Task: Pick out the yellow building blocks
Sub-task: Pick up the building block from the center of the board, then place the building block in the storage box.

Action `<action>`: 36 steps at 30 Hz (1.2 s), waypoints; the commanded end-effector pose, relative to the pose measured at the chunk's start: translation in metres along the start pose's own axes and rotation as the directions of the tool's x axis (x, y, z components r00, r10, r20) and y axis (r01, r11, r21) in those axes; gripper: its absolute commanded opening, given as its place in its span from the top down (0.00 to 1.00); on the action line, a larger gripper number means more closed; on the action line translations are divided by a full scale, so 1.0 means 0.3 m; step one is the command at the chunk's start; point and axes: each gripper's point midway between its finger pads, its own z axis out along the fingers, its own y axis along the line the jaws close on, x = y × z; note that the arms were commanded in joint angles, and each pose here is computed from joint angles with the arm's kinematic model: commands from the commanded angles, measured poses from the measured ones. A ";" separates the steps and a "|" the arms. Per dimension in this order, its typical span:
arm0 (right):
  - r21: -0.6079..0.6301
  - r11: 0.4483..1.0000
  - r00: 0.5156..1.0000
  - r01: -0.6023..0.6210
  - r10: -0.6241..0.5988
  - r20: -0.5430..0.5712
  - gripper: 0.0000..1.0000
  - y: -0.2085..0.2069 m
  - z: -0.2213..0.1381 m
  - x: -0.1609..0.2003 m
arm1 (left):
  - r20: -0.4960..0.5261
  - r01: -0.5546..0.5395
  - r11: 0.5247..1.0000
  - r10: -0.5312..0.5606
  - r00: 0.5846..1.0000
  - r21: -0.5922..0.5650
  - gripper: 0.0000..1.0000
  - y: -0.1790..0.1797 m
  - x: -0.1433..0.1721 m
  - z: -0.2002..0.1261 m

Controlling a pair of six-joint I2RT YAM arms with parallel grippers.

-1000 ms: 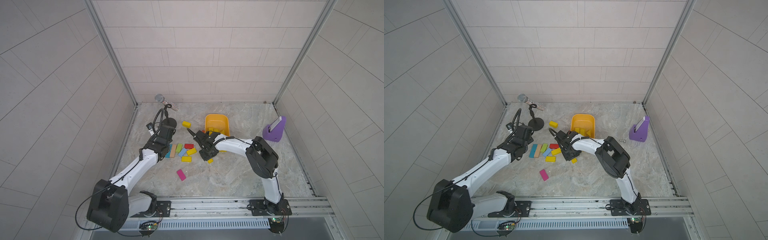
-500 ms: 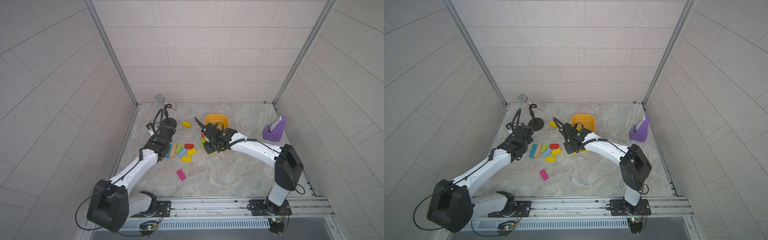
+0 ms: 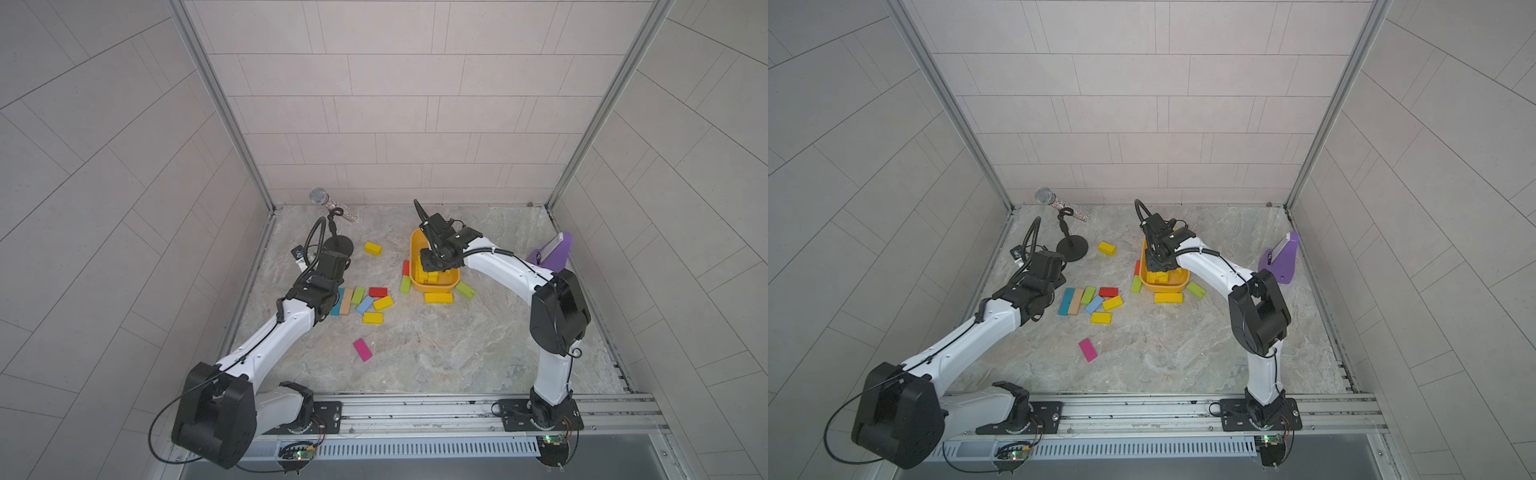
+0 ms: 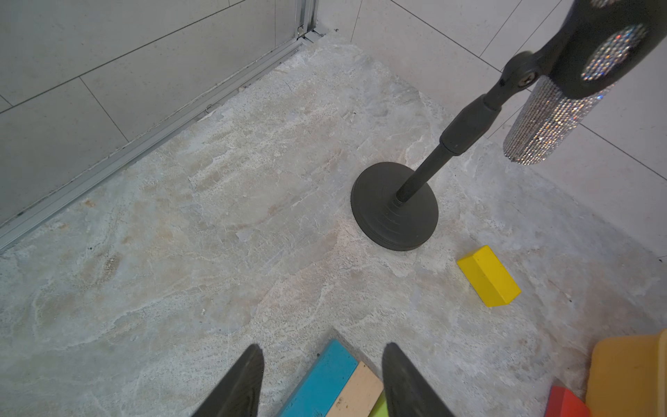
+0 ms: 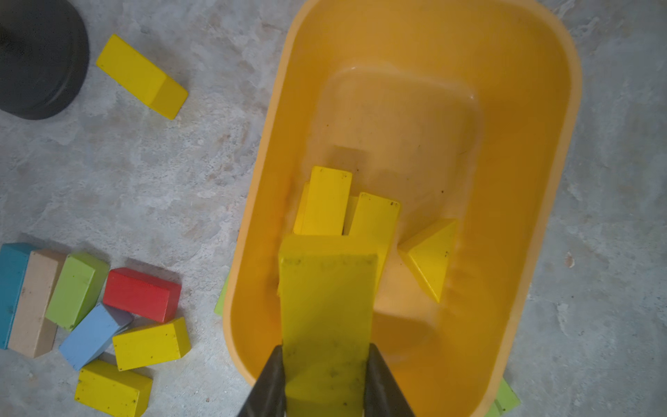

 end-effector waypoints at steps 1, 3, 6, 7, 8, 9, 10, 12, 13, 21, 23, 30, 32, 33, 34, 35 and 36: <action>0.050 0.999 0.998 -0.019 0.021 -0.052 0.93 -0.055 0.033 -0.006 | 0.018 0.025 0.999 -0.025 1.000 -0.024 0.43 0.030 -0.010 -0.007; 0.071 0.997 0.998 -0.018 0.022 -0.062 0.93 -0.079 0.053 -0.018 | 0.023 0.026 0.999 -0.026 0.999 -0.025 0.43 0.030 -0.013 -0.009; 0.082 0.996 0.996 -0.032 0.039 -0.084 0.92 -0.106 0.083 -0.030 | 0.026 0.025 0.999 -0.024 0.999 -0.027 0.43 0.032 -0.015 -0.009; 0.088 0.996 0.995 -0.034 0.043 -0.093 0.92 -0.115 0.096 -0.030 | 0.027 0.025 0.999 -0.024 0.999 -0.028 0.43 0.034 -0.016 -0.009; 0.093 0.995 0.994 -0.036 0.046 -0.101 0.92 -0.124 0.106 -0.031 | 0.029 0.024 0.999 -0.023 0.999 -0.029 0.43 0.035 -0.017 -0.010; 0.096 0.995 0.993 -0.039 0.049 -0.105 0.92 -0.131 0.113 -0.033 | 0.029 0.023 0.999 -0.022 0.999 -0.030 0.43 0.036 -0.018 -0.010; 0.101 0.994 0.993 -0.044 0.055 -0.108 0.92 -0.141 0.121 -0.034 | 0.030 0.024 0.999 -0.023 0.999 -0.030 0.43 0.036 -0.018 -0.010; 0.105 0.993 0.992 -0.054 0.066 -0.110 0.92 -0.156 0.132 -0.040 | 0.032 0.024 0.999 -0.023 0.999 -0.032 0.43 0.039 -0.019 -0.010; 0.109 0.992 0.991 -0.057 0.069 -0.114 0.91 -0.165 0.139 -0.041 | 0.031 0.025 0.999 -0.023 0.999 -0.034 0.43 0.042 -0.017 -0.009; 0.124 0.991 0.990 -0.056 0.072 -0.125 0.90 -0.204 0.181 -0.081 | 0.024 0.022 0.999 -0.021 0.999 -0.034 0.43 0.041 -0.009 -0.004; 0.127 0.990 0.989 -0.053 0.070 -0.130 0.90 -0.208 0.195 -0.091 | 0.025 0.023 0.999 -0.022 0.999 -0.033 0.43 0.042 -0.011 -0.005; 0.133 0.989 0.986 -0.061 0.080 -0.145 0.86 -0.223 0.240 -0.111 | 0.026 0.023 0.999 -0.022 0.999 -0.033 0.43 0.042 -0.013 -0.004; 0.137 0.989 0.985 -0.054 0.076 -0.155 0.84 -0.224 0.253 -0.108 | 0.026 0.019 0.999 -0.019 0.999 -0.031 0.43 0.040 -0.013 -0.005; 0.139 0.989 0.985 -0.054 0.076 -0.157 0.84 -0.227 0.257 -0.107 | 0.027 0.018 0.999 -0.017 0.999 -0.031 0.43 0.041 -0.013 -0.005; 0.138 0.989 0.984 -0.054 0.076 -0.159 0.82 -0.226 0.261 -0.108 | 0.026 0.016 0.999 -0.015 1.000 -0.032 0.43 0.042 -0.012 -0.005; 0.137 0.989 0.984 -0.055 0.077 -0.162 0.80 -0.227 0.265 -0.107 | 0.027 0.016 0.999 -0.015 1.000 -0.035 0.43 0.044 -0.012 -0.005; 0.133 0.990 0.984 -0.053 0.075 -0.162 0.78 -0.225 0.265 -0.109 | 0.027 0.016 0.999 -0.015 1.000 -0.036 0.43 0.046 -0.012 -0.004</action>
